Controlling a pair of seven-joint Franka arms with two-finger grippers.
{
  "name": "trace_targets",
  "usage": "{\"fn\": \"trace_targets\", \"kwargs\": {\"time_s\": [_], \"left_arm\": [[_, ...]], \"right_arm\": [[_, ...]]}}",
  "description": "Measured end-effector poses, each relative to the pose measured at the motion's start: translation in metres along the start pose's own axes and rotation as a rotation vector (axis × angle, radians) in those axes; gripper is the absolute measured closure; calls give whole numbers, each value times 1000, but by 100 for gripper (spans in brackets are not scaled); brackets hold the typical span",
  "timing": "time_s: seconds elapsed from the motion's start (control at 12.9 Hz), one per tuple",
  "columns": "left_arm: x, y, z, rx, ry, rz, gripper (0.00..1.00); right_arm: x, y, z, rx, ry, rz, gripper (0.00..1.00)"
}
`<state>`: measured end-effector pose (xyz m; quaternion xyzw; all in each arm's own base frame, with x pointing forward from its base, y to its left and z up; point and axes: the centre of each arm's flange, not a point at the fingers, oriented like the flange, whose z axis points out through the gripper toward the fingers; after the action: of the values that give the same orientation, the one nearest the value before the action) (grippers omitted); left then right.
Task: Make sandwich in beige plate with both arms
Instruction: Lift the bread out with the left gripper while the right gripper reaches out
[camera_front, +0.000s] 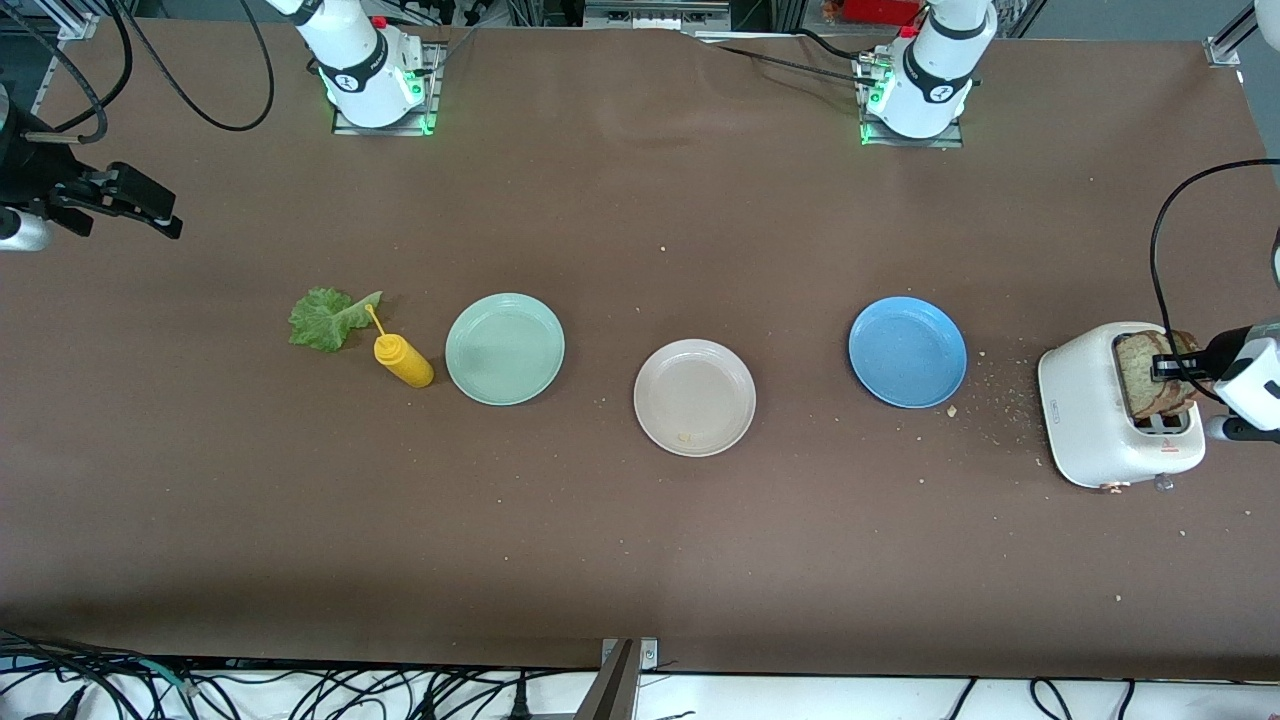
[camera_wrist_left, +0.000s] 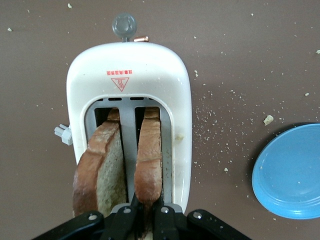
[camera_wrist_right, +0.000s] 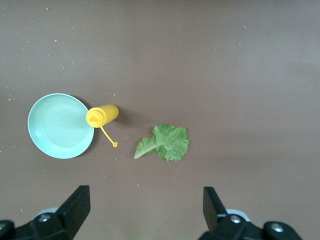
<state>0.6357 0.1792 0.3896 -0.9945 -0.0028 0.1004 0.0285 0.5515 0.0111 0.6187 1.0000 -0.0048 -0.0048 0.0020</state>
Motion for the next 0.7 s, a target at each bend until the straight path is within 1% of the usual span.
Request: {"fn": "trace_targets", "kwargs": {"time_s": [0.31, 0.54, 0.7], "left_arm": [[-17, -3, -49, 1, -29, -12, 91], [-30, -2, -89, -1, -42, -12, 91], [-34, 15, -111, -8, -54, 17, 91]], "right_arm": [[11, 3, 6, 2, 28, -43, 0], [15, 0, 14, 9, 23, -53, 0], [20, -1, 21, 9, 11, -57, 0]]}}
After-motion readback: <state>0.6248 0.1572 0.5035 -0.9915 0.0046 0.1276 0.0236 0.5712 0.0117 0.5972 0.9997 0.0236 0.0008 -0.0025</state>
